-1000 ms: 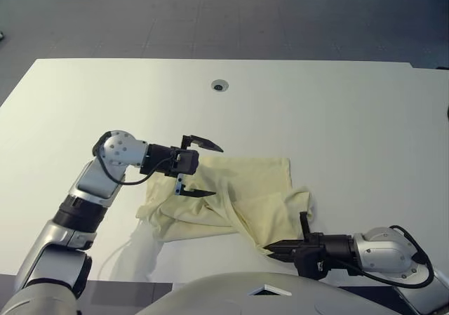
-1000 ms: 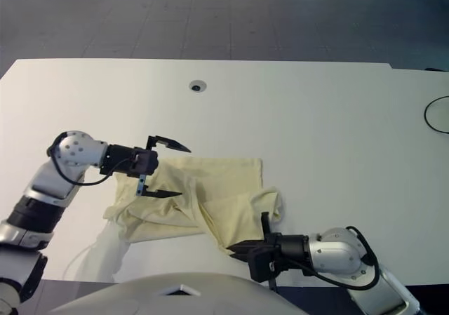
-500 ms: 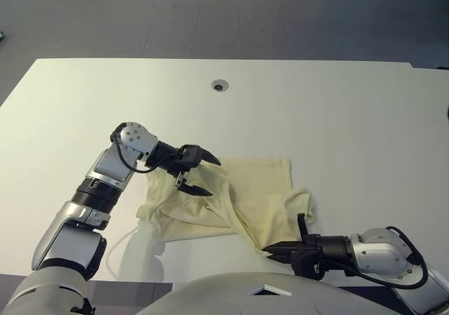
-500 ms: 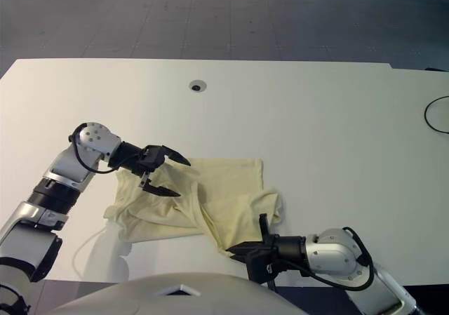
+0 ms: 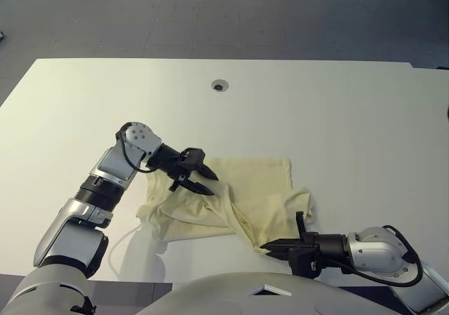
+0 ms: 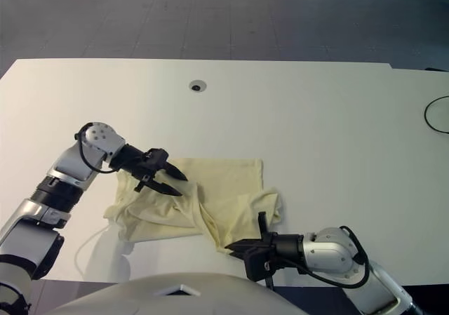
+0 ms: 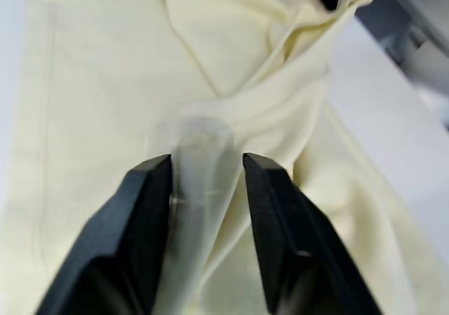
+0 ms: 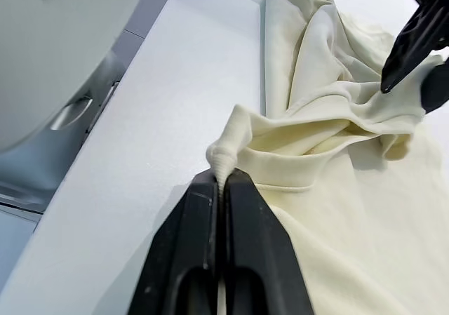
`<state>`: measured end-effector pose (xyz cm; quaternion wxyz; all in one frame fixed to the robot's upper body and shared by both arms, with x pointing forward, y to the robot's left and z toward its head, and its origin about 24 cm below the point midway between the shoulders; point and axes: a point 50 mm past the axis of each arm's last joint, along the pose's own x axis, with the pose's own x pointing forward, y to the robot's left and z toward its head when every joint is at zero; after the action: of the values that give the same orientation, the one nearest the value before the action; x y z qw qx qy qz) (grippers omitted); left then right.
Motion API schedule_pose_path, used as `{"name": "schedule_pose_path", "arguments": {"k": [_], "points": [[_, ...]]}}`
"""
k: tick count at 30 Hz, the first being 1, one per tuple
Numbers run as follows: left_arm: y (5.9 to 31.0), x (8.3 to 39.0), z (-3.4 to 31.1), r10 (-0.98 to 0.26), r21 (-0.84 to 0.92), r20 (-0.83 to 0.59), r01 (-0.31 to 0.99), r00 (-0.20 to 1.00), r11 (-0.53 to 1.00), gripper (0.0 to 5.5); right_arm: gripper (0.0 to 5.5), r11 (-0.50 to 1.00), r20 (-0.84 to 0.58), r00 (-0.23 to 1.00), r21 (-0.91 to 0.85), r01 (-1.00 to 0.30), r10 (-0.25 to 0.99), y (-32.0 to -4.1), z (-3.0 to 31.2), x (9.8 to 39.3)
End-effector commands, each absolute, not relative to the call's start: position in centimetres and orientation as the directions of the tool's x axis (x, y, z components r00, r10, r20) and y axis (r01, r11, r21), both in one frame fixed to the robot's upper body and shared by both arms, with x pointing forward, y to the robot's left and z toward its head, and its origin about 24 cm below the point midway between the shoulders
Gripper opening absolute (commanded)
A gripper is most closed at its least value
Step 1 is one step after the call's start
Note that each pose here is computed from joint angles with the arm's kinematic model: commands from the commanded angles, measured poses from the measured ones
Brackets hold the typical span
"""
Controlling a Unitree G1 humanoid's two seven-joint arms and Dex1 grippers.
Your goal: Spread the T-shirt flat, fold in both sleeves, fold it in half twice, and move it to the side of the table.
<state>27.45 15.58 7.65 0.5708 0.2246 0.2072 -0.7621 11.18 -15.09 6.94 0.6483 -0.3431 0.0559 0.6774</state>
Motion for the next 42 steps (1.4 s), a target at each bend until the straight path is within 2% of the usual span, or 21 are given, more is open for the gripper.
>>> {"name": "schedule_pose_path", "arguments": {"k": [1, 7, 15, 19, 24, 31, 37, 42], "points": [[15.5, 27.9, 7.4, -0.756, -0.019, -0.617, 0.965, -0.218, -0.263, 0.98, 0.0, -0.164, -0.538, 0.07, -0.374, -0.913, 0.84, -15.0, 7.0, 11.1], [15.1, 28.4, 7.3, -0.764, 0.037, -0.62, 0.966, -0.178, -0.256, 0.03, 0.0, -0.164, -0.541, 0.069, -0.371, -0.914, 0.838, -15.0, 6.9, 11.1], [15.3, 28.5, 7.3, -0.768, 0.053, -0.619, 0.966, -0.167, -0.253, 0.03, 0.0, -0.159, -0.547, 0.077, -0.372, -0.915, 0.834, -15.1, 6.8, 11.2], [15.7, 28.9, 8.6, -0.807, 0.131, -0.582, 0.968, -0.1, -0.215, 0.03, 0.0, -0.133, -0.545, 0.111, -0.389, -0.911, 0.831, -15.5, 7.1, 11.8], [17.3, 29.0, 11.7, -0.86, 0.273, -0.509, 0.953, 0.025, -0.134, 0.03, 0.0, -0.036, -0.51, 0.236, -0.467, -0.884, 0.827, -16.8, 9.1, 14.1], [19.8, 28.1, 14.1, -0.87, 0.434, -0.45, 0.901, 0.201, -0.016, 0.03, 0.0, 0.079, -0.435, 0.381, -0.569, -0.818, 0.816, -18.6, 12.4, 18.0], [20.5, 27.9, 14.9, -0.849, 0.551, -0.405, 0.832, 0.34, 0.071, 0.03, 0.0, 0.23, -0.323, 0.526, -0.638, -0.735, 0.787, -19.9, 14.7, 22.0], [20.5, 29.2, 16.1, -0.809, 0.684, -0.329, 0.714, 0.488, 0.152, 0.03, 0.0, 0.334, -0.204, 0.634, -0.708, -0.622, 0.746, -20.5, 16.5, 25.0]]}}
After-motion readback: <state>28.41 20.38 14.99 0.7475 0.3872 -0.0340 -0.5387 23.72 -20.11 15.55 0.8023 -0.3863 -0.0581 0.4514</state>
